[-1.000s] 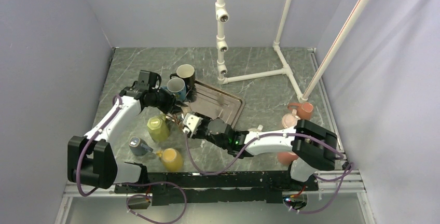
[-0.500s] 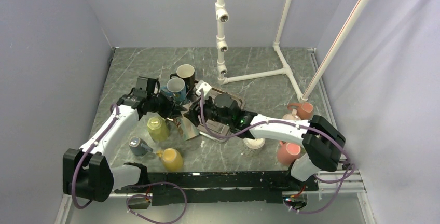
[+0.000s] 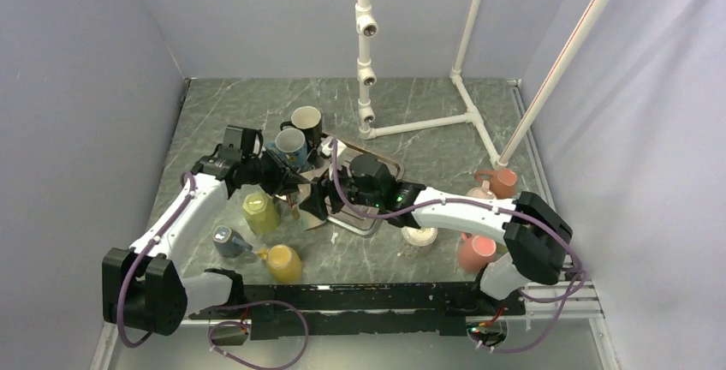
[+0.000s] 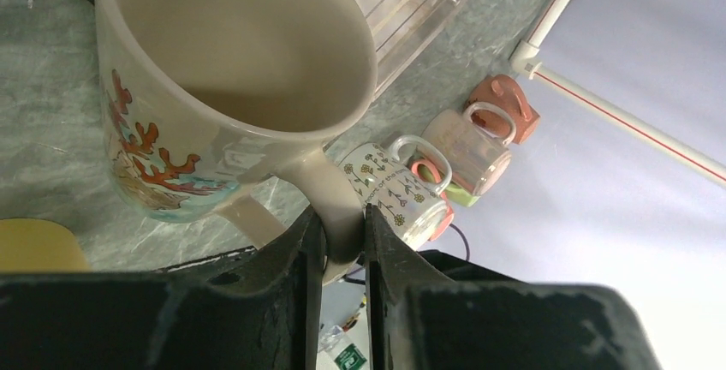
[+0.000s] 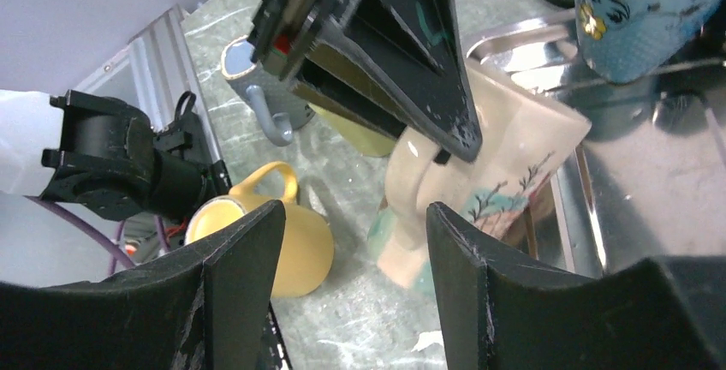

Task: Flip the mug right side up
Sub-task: Turn over the cup at the center of the board, then place the cup on the tray.

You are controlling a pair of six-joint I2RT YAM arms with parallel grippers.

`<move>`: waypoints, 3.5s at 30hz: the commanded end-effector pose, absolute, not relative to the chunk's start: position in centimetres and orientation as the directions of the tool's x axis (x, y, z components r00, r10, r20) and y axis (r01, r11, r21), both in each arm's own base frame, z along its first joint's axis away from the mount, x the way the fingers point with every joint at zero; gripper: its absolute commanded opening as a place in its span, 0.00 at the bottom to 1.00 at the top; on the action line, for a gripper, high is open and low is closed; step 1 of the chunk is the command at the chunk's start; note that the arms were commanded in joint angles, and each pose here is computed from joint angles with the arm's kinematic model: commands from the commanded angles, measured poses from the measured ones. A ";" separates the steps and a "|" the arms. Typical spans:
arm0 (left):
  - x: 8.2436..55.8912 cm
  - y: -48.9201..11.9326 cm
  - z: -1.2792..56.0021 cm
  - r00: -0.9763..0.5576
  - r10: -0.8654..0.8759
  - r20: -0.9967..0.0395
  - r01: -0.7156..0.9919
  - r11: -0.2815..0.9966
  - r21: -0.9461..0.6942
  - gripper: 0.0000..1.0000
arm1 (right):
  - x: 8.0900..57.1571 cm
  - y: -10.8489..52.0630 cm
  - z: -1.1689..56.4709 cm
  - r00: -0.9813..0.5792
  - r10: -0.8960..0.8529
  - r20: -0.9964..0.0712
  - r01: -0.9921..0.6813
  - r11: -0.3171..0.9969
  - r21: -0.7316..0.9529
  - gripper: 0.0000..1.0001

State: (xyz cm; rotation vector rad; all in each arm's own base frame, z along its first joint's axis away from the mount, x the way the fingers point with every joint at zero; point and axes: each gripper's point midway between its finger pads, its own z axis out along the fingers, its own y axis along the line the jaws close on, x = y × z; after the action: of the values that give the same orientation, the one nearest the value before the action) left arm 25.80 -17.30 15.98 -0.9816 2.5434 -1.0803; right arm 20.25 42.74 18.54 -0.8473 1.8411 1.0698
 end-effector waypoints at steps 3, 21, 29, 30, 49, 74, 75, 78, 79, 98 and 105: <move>26.1 -18.8 23.4 -0.841 -0.523 -0.136 -0.181 0.510 -0.841 0.03 | 20.7 40.8 23.7 -0.451 0.048 -0.891 -0.820 0.372 0.435 0.65; 25.6 -23.5 27.6 -0.812 -0.177 -0.557 0.436 0.450 -0.779 0.03 | 28.3 32.2 24.9 -0.677 0.282 -0.680 -0.365 0.673 0.643 0.64; 25.5 -26.3 27.1 -0.645 -0.030 -0.764 0.694 0.394 -0.602 0.03 | 29.7 29.7 21.5 -0.748 0.254 -0.613 -0.236 0.762 0.604 0.64; 25.5 -26.6 26.9 -0.626 -0.019 -0.780 0.716 0.383 -0.584 0.03 | 29.8 29.4 21.1 -0.756 0.249 -0.606 -0.223 0.771 0.596 0.64; 23.4 -27.9 24.6 -0.241 -0.048 -0.969 0.956 0.163 -0.245 0.03 | 29.6 27.8 15.2 -0.874 0.192 -0.445 -0.152 0.763 0.628 0.54; 26.3 -22.6 17.2 -0.572 -0.116 -0.812 0.573 0.652 -0.497 0.48 | 30.3 29.4 13.8 -0.859 0.055 -0.509 -0.245 0.828 0.504 0.00; 26.5 -22.0 17.2 -0.594 -0.125 -0.795 0.529 0.683 -0.503 0.50 | 30.4 29.5 14.1 -0.851 0.056 -0.522 -0.244 0.838 0.488 0.00; 26.6 -20.1 16.8 -0.670 -0.161 -0.725 0.366 0.778 -0.511 0.58 | 30.2 29.8 14.2 -0.835 0.053 -0.547 -0.230 0.870 0.437 0.00; 26.5 -19.6 16.8 -0.692 -0.171 -0.702 0.322 0.796 -0.512 0.59 | 30.2 29.9 14.2 -0.831 0.056 -0.554 -0.223 0.878 0.424 0.00; 26.0 -22.0 15.8 -0.927 -0.173 -0.333 0.064 0.803 -0.593 0.55 | 29.7 32.4 15.7 -0.790 0.051 -0.611 -0.225 0.903 0.367 0.22; 26.7 -21.6 15.4 -0.937 -0.154 -0.313 0.042 0.841 -0.539 0.42 | 29.6 33.1 17.3 -0.770 0.063 -0.635 -0.272 0.868 0.415 0.33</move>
State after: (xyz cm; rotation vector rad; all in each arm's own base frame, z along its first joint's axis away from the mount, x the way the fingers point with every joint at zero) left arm 26.15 -21.56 13.98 -0.0946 2.6711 -0.8086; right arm 28.66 32.11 13.57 -0.1586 2.4748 0.5513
